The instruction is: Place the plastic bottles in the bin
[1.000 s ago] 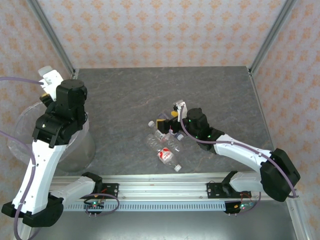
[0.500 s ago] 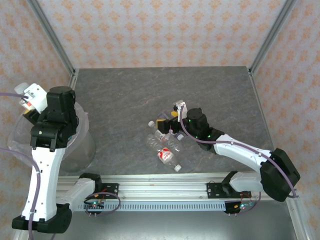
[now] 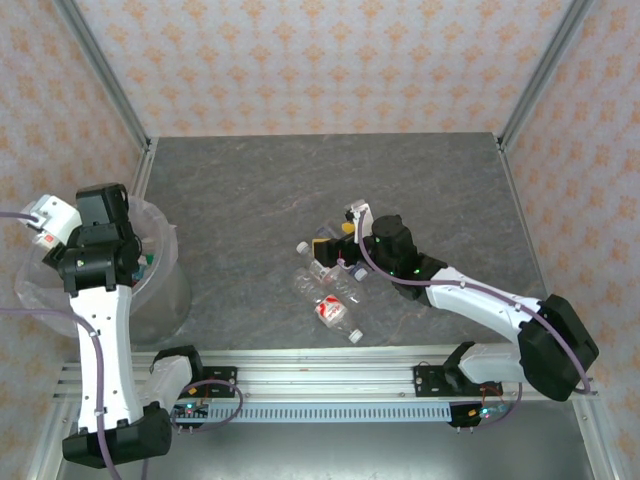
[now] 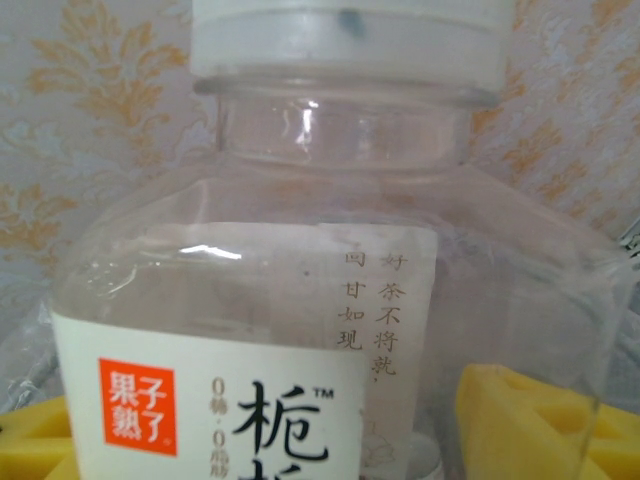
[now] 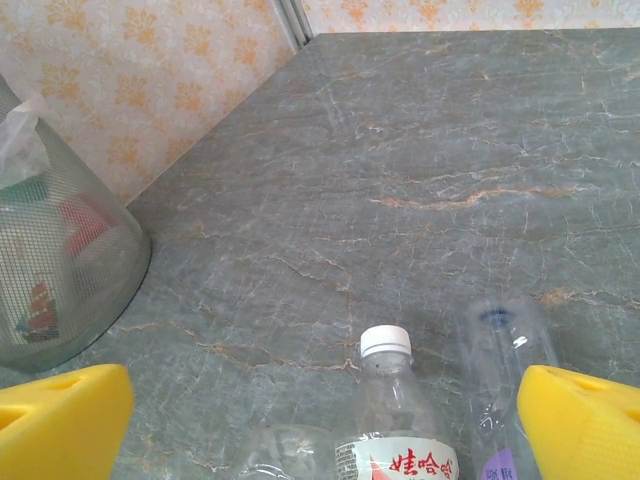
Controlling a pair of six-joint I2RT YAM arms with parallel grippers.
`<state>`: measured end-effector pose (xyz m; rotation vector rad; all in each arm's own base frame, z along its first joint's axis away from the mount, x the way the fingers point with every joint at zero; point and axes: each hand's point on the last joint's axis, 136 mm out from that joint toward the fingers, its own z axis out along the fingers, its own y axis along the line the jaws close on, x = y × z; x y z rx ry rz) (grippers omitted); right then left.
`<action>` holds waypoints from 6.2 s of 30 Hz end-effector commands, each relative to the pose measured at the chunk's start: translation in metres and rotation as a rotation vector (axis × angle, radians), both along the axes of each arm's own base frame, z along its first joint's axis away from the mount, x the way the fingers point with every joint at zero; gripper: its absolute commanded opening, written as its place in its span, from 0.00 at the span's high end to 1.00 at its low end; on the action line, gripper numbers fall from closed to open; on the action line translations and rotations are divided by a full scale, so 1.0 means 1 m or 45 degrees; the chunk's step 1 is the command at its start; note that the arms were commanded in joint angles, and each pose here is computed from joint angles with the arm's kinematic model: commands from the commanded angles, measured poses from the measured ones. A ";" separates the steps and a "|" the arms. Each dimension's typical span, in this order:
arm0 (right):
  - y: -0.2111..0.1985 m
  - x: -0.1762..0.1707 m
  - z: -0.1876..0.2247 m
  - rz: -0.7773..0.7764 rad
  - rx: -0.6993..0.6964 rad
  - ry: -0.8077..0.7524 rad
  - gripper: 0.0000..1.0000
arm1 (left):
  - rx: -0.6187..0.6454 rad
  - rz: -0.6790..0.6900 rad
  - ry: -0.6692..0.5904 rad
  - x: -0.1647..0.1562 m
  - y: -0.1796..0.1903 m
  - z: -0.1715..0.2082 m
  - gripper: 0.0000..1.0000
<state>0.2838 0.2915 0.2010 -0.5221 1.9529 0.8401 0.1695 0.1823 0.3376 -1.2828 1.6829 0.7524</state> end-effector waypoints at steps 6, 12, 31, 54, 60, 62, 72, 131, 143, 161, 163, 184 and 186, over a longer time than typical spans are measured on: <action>0.000 0.004 0.011 -0.012 0.007 -0.033 0.01 | -0.092 0.058 -0.097 -0.008 -0.002 -0.014 0.15; 0.001 0.005 0.009 -0.011 0.004 -0.031 0.01 | -0.256 -0.146 -0.137 0.017 -0.023 -0.025 0.00; -0.015 0.006 -0.017 -0.146 -0.027 0.123 0.01 | -0.535 -0.960 -0.366 0.094 -0.112 -0.003 0.00; -0.078 -0.011 -0.098 -0.467 -0.389 0.563 0.18 | -0.582 -1.684 -0.589 0.105 -0.215 0.043 0.00; -0.072 0.009 -0.112 -0.423 -0.359 0.725 0.21 | -0.617 -1.751 -0.537 0.110 -0.228 0.032 0.00; -0.067 0.013 -0.115 -0.377 -0.372 0.747 0.21 | -0.629 -1.760 -0.517 0.112 -0.230 0.028 0.00; -0.053 0.040 -0.137 -0.291 -0.527 0.823 0.23 | -0.634 -1.766 -0.453 0.117 -0.232 0.016 0.00; -0.116 0.032 -0.151 -0.669 -0.778 0.647 0.52 | -0.683 -1.760 -0.448 0.124 -0.243 0.014 0.00; -0.112 0.043 -0.100 -0.670 -0.591 0.415 0.61 | -0.699 -1.910 -0.329 0.143 -0.305 0.006 0.00; -0.030 0.026 -0.017 -0.247 -0.073 0.248 0.64 | -0.773 -1.938 -0.249 0.178 -0.362 -0.018 0.00; -0.021 0.023 -0.008 -0.195 -0.047 0.231 0.64 | -0.789 -1.942 -0.243 0.181 -0.366 -0.022 0.00; 0.039 -0.003 0.041 0.168 0.240 0.227 0.65 | -0.842 -2.108 -0.193 0.193 -0.430 -0.033 0.01; 0.042 -0.005 0.044 0.188 0.259 0.229 0.65 | -0.819 -2.088 -0.188 0.197 -0.431 -0.034 0.03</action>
